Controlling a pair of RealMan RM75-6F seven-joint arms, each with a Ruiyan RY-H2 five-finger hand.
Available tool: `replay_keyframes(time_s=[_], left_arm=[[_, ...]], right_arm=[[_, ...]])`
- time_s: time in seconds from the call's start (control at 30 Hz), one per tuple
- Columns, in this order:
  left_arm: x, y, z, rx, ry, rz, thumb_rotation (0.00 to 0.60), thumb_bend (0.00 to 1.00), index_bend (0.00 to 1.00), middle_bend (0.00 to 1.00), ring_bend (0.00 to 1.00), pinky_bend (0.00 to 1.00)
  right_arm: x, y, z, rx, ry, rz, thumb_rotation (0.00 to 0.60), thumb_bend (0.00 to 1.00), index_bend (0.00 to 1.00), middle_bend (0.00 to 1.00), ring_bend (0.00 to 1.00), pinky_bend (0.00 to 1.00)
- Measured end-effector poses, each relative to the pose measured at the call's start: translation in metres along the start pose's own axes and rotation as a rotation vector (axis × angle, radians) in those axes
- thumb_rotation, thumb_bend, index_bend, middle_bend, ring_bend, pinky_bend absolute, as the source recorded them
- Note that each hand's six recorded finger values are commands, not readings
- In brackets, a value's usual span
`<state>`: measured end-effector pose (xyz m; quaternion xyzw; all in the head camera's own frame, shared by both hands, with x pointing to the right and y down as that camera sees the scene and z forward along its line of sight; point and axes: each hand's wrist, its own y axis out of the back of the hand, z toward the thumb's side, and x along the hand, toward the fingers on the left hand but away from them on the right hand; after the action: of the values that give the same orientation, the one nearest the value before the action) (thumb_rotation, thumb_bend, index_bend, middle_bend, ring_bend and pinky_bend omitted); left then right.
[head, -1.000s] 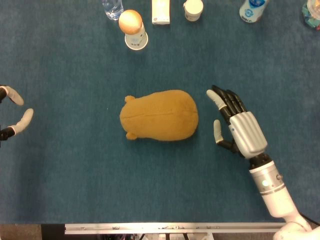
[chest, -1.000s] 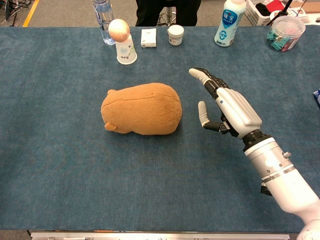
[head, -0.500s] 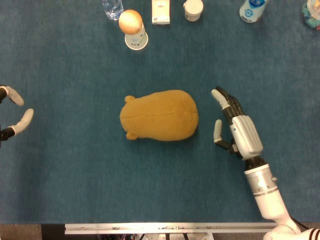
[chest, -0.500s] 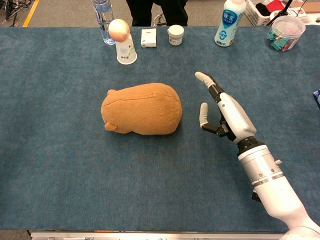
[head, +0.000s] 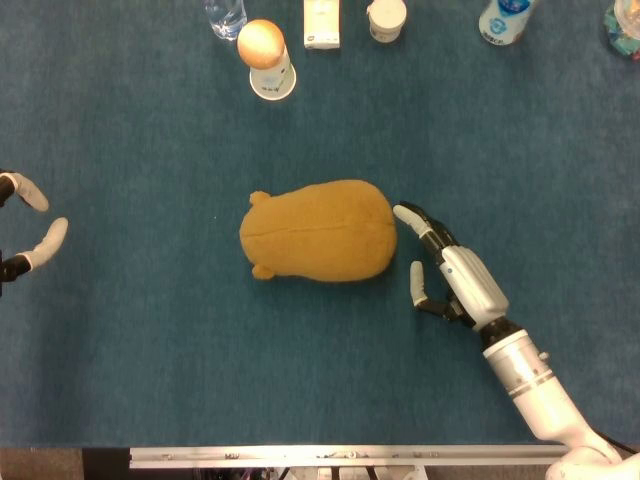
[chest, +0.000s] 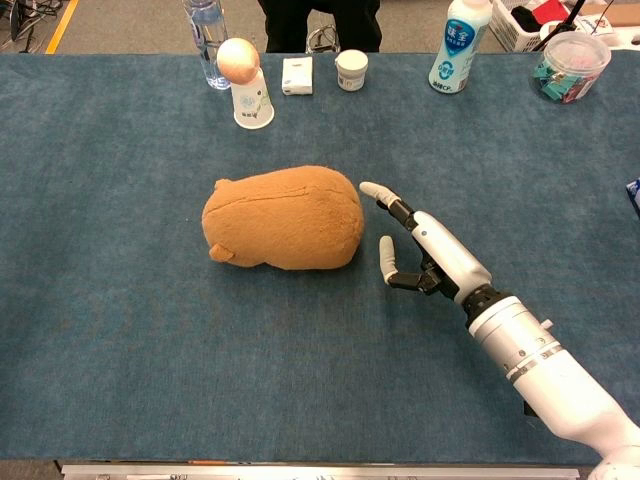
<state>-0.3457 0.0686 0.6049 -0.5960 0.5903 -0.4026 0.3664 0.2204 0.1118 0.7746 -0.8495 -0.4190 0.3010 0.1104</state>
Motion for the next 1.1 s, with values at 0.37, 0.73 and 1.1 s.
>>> replay_keyframes(time_s=[0.37, 0.73, 1.1], left_arm=[[0.0, 0.0, 0.0, 0.0, -0.001, 0.001, 0.6, 0.2, 0.58, 0.58, 0.39, 0.5], [0.0, 0.001, 0.0, -0.001, 0.001, 0.004, 0.6, 0.2, 0.58, 0.58, 0.39, 0.5], [0.0, 0.002, -0.001, 0.003, 0.006, 0.007, 0.6, 0.2, 0.58, 0.58, 0.4, 0.5]], right_arm=[[0.0, -0.004, 0.003, -0.085, -0.002, 0.096, 0.6, 0.74, 0.0, 0.0, 0.0, 0.0], [0.003, 0.003, 0.014, -0.07, 0.065, 0.063, 0.6, 0.74, 0.0, 0.0, 0.0, 0.0], [0.01, 0.02, 0.029, -0.027, 0.183, -0.118, 0.6, 0.74, 0.0, 0.0, 0.0, 0.0]])
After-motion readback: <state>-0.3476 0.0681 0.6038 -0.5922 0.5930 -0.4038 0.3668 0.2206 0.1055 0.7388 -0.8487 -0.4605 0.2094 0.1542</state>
